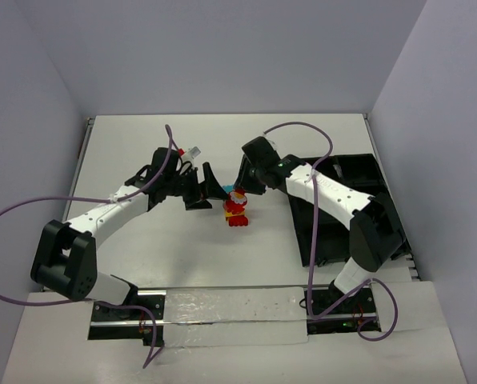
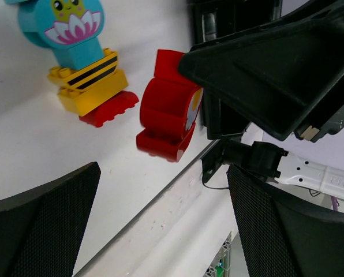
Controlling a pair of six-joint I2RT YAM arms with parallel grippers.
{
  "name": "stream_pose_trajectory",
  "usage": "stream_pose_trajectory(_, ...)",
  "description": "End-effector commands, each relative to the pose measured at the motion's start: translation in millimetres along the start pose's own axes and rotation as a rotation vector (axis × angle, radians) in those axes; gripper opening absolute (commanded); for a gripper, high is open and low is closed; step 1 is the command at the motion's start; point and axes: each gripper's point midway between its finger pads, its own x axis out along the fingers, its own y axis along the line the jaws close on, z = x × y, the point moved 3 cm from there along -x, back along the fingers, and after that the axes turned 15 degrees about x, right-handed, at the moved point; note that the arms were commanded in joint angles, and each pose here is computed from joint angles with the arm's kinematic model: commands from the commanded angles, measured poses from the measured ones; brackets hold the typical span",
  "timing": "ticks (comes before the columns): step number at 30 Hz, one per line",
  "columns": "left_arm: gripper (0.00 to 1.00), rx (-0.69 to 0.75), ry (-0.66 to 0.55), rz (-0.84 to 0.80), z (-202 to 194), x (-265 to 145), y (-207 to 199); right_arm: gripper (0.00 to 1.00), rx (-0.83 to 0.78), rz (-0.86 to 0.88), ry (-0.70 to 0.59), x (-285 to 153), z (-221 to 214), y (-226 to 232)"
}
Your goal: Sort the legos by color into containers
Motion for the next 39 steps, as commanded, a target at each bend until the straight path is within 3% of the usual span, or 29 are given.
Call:
stream_pose_trajectory(1, 0.99, 0.046, -0.053, -0.089, 19.4, 6.6, -20.4, 0.45, 0.009, 0.118, -0.03, -25.9, 13.3, 32.1)
stream_pose_trajectory(6, 0.95, 0.038, -0.051, -0.081, 23.8, 19.3, -18.1, 0.45, 0.009, 0.133, -0.029, -31.3, 14.4, 35.3)
stream_pose_trajectory(16, 0.71, 0.038, -0.091, -0.06, 42.4, 33.0, -20.7, 0.46, 0.005, 0.141, -0.02, -36.1, 12.3, 35.0)
stream_pose_trajectory(20, 0.46, 0.036, -0.095, -0.063, 43.1, 34.0, -23.2, 0.46, 0.005, 0.141, -0.016, -36.3, 11.3, 34.5)
stream_pose_trajectory(22, 0.15, 0.031, -0.091, -0.068, 42.6, 33.5, -24.3, 0.46, 0.008, 0.137, -0.012, -35.2, 10.6, 33.5)
stream_pose_trajectory(25, 0.0, 0.024, -0.066, -0.064, 39.7, 34.3, -23.2, 0.46, 0.013, 0.13, -0.013, -32.2, 11.8, 32.2)
stream_pose_trajectory(39, 0.0, 0.033, -0.059, -0.032, 22.8, 27.7, -14.3, 0.47, 0.147, 0.201, -0.036, -37.8, 66.4, 23.0)
